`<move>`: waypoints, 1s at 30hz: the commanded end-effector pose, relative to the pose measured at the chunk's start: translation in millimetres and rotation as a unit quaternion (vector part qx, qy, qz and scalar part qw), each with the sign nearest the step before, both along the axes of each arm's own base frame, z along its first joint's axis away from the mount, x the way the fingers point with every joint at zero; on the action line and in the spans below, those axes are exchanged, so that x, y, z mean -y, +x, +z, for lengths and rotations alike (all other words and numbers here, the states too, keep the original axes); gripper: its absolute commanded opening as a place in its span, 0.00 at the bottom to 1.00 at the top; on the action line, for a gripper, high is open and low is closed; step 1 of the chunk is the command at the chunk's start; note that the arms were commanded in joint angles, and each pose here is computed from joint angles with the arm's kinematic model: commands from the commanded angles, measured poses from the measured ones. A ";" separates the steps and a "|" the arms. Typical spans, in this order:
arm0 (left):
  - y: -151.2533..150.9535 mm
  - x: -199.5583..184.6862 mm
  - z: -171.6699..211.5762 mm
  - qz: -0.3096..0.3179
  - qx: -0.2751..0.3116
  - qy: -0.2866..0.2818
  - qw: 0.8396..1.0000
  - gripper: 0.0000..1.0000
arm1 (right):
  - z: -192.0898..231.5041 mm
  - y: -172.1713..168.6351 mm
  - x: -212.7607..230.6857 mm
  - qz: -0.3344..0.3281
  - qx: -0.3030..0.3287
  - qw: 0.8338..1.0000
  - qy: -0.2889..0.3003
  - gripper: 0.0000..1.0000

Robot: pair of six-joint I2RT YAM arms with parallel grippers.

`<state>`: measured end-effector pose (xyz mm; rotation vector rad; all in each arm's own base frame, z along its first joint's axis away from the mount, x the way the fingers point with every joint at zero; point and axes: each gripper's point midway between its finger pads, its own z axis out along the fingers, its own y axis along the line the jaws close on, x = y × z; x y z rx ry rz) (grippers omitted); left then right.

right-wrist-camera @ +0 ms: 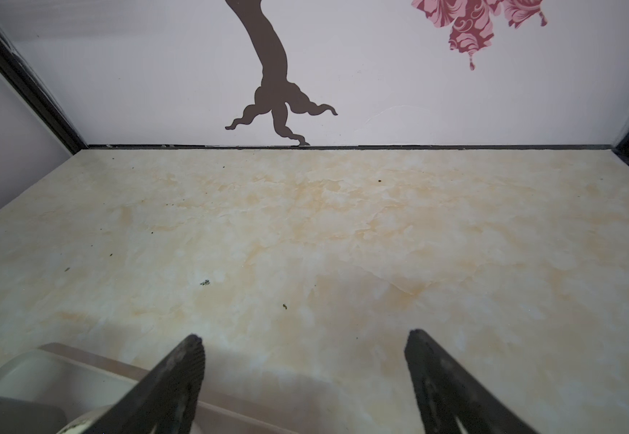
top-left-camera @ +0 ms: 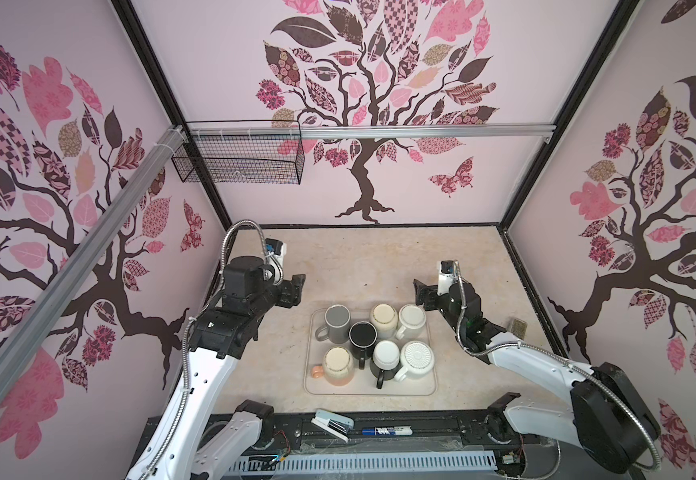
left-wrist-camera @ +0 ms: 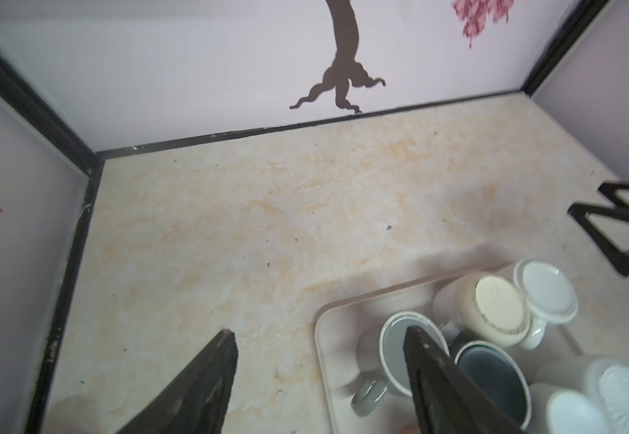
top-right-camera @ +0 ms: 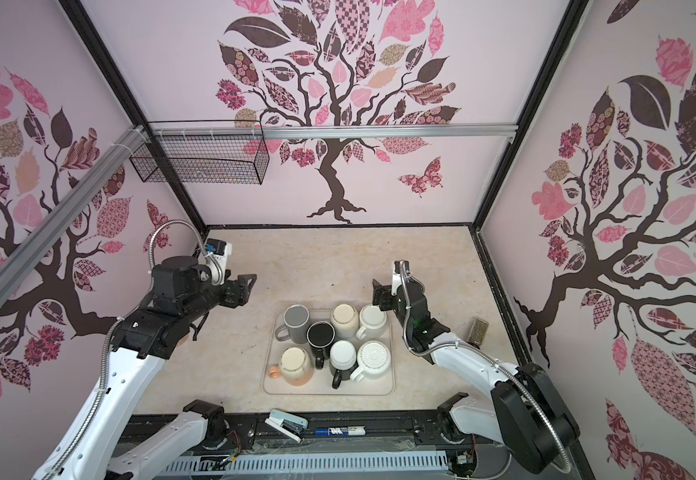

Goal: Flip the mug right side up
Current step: 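Move the left gripper over the tray while the right gripper advances toward the mugs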

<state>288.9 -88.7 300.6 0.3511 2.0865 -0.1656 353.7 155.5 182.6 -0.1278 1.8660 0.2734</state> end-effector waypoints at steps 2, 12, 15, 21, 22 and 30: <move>-17.2 0.5 -45.8 -0.048 -0.035 0.086 0.994 0.57 | 18.1 -13.8 -14.3 0.013 0.016 0.999 -0.037 0.84; -96.1 30.1 -85.8 -0.254 -0.038 0.148 0.955 0.18 | 48.8 -43.0 -45.5 0.031 0.049 0.995 -0.076 0.88; -118.2 47.6 -94.8 -0.316 -0.053 0.132 0.938 0.21 | 54.6 -43.8 -46.3 0.034 0.051 0.995 -0.076 0.88; -133.7 60.4 -137.9 -0.357 -0.150 0.175 0.905 0.23 | 61.6 -43.1 -38.6 0.017 0.058 0.994 -0.092 0.92; -133.1 59.1 -146.4 -0.355 -0.163 0.191 0.900 0.24 | 62.1 -43.5 -37.7 0.015 0.060 0.994 -0.092 0.92; -142.2 57.3 -165.7 -0.364 -0.210 0.201 0.885 0.42 | 52.1 -42.8 -37.2 0.015 0.057 0.993 -0.104 0.93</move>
